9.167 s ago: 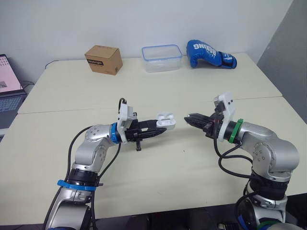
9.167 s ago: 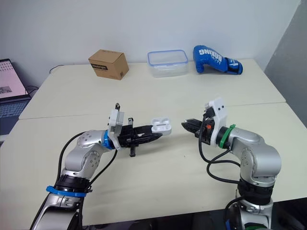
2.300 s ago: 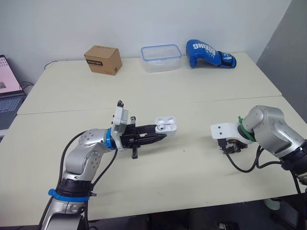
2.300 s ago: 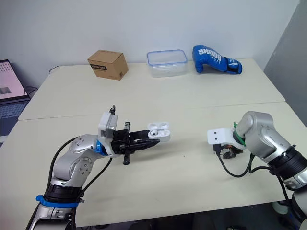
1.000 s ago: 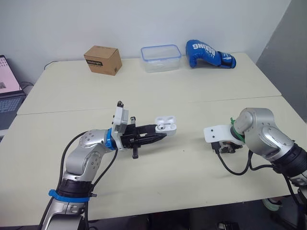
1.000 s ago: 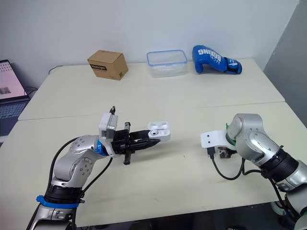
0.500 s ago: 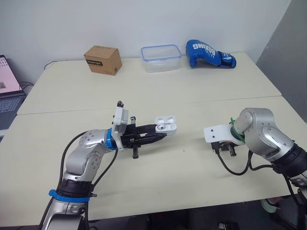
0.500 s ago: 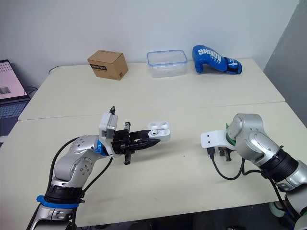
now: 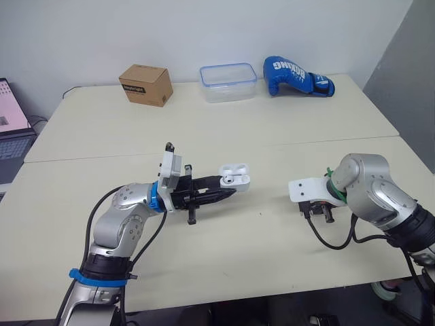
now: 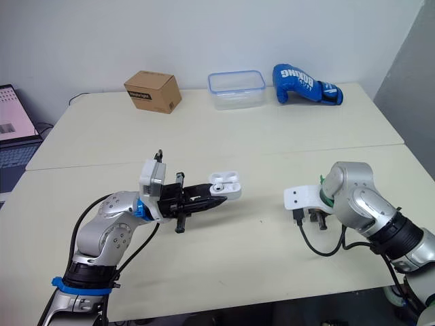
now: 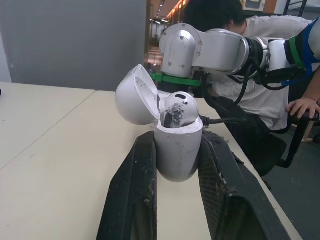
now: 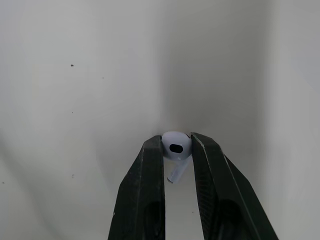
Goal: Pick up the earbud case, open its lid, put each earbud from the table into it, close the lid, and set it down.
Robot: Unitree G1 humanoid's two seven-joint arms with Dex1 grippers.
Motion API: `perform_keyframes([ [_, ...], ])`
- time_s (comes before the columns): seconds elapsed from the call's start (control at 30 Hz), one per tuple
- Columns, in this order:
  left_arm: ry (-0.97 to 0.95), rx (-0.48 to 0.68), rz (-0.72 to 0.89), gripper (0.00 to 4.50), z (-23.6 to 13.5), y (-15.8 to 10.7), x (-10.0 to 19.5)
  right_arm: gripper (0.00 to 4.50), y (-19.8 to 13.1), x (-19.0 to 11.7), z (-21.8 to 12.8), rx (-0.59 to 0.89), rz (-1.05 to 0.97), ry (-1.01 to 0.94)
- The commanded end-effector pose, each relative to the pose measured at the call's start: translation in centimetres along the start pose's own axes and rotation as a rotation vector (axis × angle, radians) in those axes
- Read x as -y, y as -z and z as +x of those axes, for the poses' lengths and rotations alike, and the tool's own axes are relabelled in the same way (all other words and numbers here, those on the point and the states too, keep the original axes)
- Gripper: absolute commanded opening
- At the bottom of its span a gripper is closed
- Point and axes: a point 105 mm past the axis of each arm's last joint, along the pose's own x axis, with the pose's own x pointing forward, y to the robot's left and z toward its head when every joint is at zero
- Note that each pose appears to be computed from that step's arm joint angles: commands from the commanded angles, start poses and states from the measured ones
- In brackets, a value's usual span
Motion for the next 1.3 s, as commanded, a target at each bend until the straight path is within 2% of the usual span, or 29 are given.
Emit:
perform_keyframes([
  [0.03,-0.007,0.021,0.027,0.75,-0.2,-0.5,-0.3,0.43,-0.6,0.8,-2.2,0.149,0.101,0.102],
  [0.27,-0.006,0.022,0.018,0.75,-0.3,-0.1,-1.2,0.43,-2.2,1.5,-3.5,0.51,0.423,0.244],
  [0.43,0.004,0.023,0.013,0.75,-0.3,0.0,-1.7,0.43,-5.0,2.6,-6.0,0.919,0.672,0.403],
  [0.57,0.007,0.023,0.01,0.75,-0.3,0.0,-2.0,0.43,-6.8,2.3,-7.0,1.1,0.781,0.38],
  [0.73,0.008,0.018,0.011,0.75,-0.3,0.0,-2.2,0.43,-8.5,2.2,-8.2,1.218,0.851,0.349],
  [0.97,-0.007,0.016,0.014,0.75,-0.2,0.1,-2.6,0.43,-11.0,1.6,-10.7,1.373,0.758,0.354],
  [1.13,-0.022,0.021,0.015,0.75,-0.1,0.1,-3.1,0.43,-12.4,0.9,-11.9,1.418,0.671,0.343],
  [1.3,-0.034,0.025,0.019,0.75,0.1,0.0,-3.5,0.43,-13.3,-0.2,-11.5,1.376,0.584,0.318],
])
